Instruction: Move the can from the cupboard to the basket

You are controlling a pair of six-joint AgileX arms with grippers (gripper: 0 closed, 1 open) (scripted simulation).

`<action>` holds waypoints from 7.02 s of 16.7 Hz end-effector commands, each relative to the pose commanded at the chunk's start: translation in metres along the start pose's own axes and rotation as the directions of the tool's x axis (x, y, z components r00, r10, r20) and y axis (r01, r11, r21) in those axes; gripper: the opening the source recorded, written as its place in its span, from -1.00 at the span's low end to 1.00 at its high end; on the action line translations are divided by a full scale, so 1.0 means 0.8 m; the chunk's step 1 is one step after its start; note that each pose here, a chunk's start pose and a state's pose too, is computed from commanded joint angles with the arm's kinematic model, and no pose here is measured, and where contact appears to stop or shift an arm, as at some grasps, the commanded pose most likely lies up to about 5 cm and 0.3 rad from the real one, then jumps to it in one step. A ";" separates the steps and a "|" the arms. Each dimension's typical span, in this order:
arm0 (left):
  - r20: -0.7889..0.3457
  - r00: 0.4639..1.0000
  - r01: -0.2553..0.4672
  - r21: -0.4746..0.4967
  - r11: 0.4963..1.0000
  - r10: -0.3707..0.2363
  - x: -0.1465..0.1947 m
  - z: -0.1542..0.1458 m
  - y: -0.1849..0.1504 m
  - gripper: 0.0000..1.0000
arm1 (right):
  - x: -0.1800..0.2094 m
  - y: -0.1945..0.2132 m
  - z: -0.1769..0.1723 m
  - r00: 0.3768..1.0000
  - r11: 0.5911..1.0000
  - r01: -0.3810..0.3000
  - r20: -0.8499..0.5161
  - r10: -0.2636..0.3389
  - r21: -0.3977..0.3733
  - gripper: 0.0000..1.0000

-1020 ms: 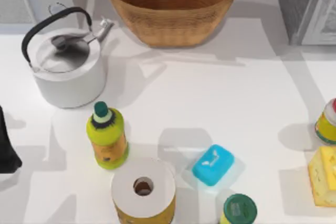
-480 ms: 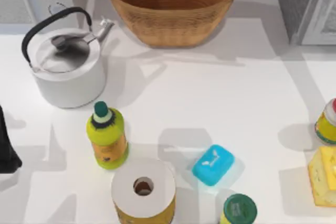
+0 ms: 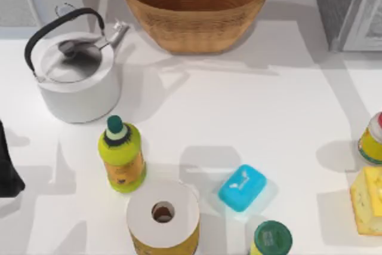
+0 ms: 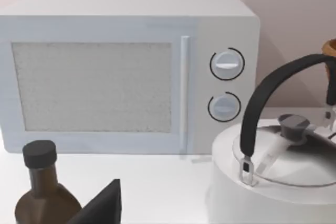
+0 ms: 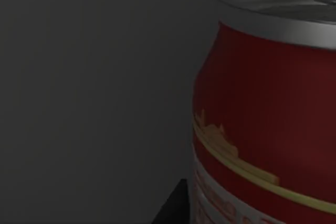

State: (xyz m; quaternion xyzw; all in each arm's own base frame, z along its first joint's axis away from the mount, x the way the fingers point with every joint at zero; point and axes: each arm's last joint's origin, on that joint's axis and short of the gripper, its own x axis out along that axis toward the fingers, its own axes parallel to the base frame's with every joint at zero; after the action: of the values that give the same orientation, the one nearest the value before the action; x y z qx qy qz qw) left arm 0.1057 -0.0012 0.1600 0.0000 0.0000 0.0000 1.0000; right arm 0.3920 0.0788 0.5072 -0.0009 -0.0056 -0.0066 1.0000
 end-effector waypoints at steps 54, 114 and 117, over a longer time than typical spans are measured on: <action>0.000 1.000 0.000 0.000 1.000 0.000 0.000 0.000 0.000 1.00 | -0.361 -0.104 -0.430 1.000 1.000 -0.013 -0.011 0.013 0.002 -1.00; 0.000 1.000 0.000 0.000 1.000 0.000 0.000 0.000 0.000 1.00 | 0.090 0.306 -0.356 1.000 1.000 -0.015 -0.023 0.015 0.007 0.36; 0.000 1.000 0.000 0.000 1.000 0.000 0.000 0.000 0.000 1.00 | 0.090 0.306 -0.356 1.000 1.000 -0.015 -0.023 0.015 0.007 0.81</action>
State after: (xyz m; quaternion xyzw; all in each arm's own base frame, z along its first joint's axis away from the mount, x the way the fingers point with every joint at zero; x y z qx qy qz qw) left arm 0.1057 -0.0012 0.1600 0.0000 0.0000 0.0000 1.0000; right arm 0.4703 0.3220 0.2228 0.0026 0.0062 0.0011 1.0000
